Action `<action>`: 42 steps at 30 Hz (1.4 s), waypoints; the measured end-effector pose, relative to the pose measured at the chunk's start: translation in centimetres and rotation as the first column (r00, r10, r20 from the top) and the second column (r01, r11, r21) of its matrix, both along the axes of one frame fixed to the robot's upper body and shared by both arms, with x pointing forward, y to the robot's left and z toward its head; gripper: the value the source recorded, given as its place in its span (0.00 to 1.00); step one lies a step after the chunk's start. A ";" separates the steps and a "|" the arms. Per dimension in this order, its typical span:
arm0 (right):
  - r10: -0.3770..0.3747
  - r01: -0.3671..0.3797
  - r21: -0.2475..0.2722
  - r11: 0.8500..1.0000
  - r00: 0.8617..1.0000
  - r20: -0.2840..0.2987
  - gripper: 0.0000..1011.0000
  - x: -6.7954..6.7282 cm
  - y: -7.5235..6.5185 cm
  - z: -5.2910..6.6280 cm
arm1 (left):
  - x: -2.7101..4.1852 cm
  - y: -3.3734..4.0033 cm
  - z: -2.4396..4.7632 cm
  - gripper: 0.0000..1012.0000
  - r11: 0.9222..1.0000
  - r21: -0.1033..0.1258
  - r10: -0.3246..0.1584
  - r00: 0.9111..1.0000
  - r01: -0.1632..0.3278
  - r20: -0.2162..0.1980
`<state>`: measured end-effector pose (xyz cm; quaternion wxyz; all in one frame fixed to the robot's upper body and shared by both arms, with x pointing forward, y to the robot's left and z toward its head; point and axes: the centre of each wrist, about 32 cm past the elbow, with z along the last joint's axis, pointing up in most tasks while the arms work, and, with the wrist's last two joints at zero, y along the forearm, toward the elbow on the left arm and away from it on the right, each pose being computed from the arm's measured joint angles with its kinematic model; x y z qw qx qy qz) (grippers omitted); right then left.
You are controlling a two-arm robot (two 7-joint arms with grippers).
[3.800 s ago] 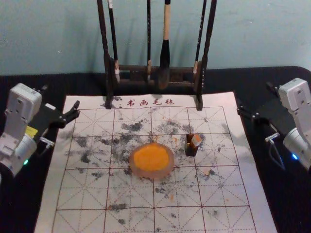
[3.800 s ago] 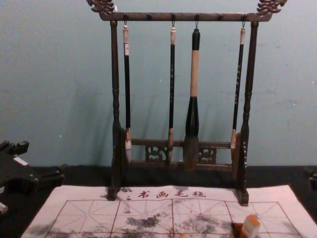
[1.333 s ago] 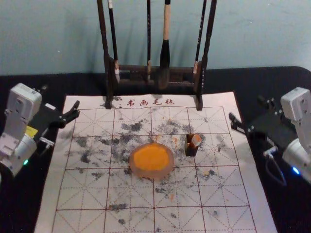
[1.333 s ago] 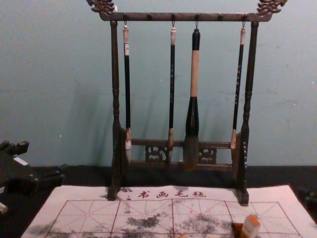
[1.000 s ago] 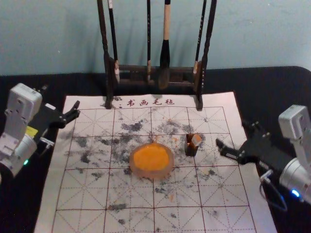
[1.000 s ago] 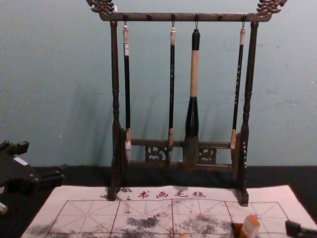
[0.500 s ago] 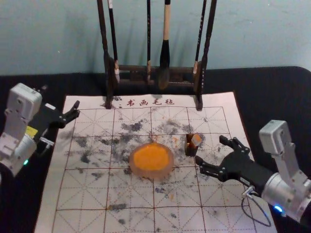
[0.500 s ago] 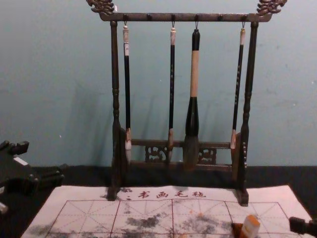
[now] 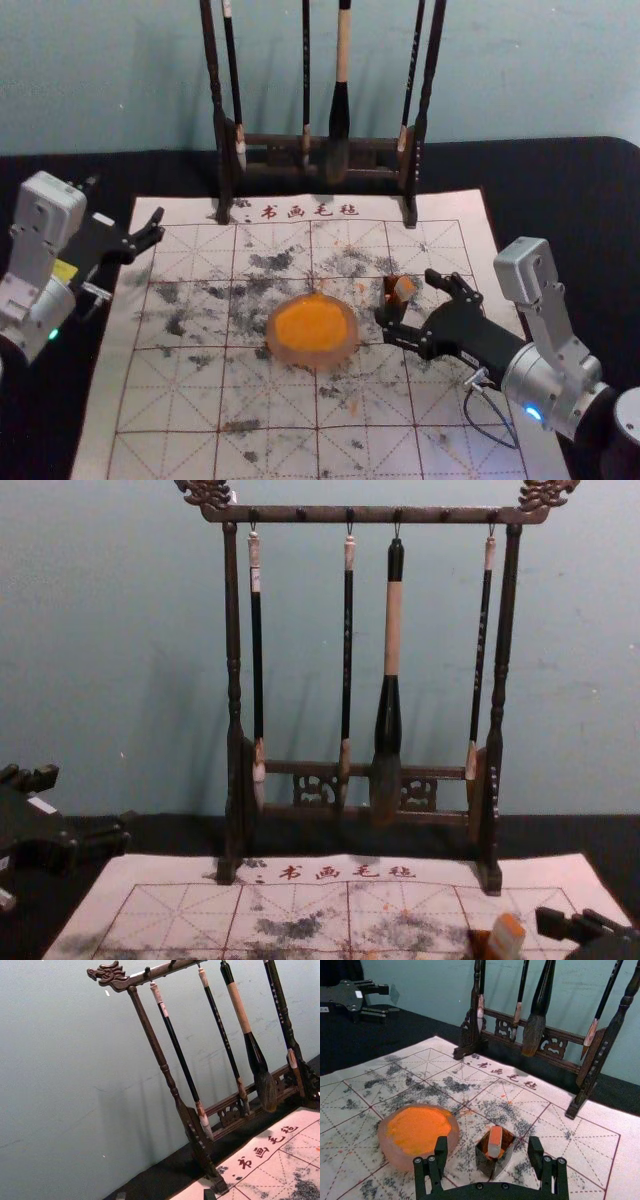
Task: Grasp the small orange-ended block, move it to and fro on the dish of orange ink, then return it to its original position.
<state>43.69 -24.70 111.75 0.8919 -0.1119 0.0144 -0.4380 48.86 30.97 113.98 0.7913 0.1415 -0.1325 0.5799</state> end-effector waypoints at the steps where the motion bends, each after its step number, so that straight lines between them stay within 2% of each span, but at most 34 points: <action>1: -0.002 0.002 0.001 1.000 1.000 0.002 0.99 0.1 0.1 0.0 | 0.00 0.00 0.00 0.99 1.000 0.000 0.000 1.000 0.000 0.000; 15: -0.012 0.012 -0.005 1.000 1.000 0.007 0.99 0.8 0.5 -0.1 | 0.00 0.00 0.00 0.99 1.000 0.000 0.000 1.000 0.000 0.000; 31: -0.012 0.012 -0.007 1.000 1.000 0.007 0.99 0.8 0.4 -0.1 | 0.00 0.00 0.00 0.99 1.000 0.000 0.000 1.000 0.000 0.000; 34: -0.012 0.012 -0.006 1.000 1.000 0.006 0.95 0.8 0.4 -0.2 | 0.00 0.00 0.00 0.99 1.000 0.000 0.000 1.000 0.000 0.000; 42: -0.012 0.012 -0.006 1.000 1.000 0.006 0.74 0.8 0.4 -0.2 | 0.00 0.00 0.00 0.99 1.000 0.000 0.000 1.000 0.000 0.000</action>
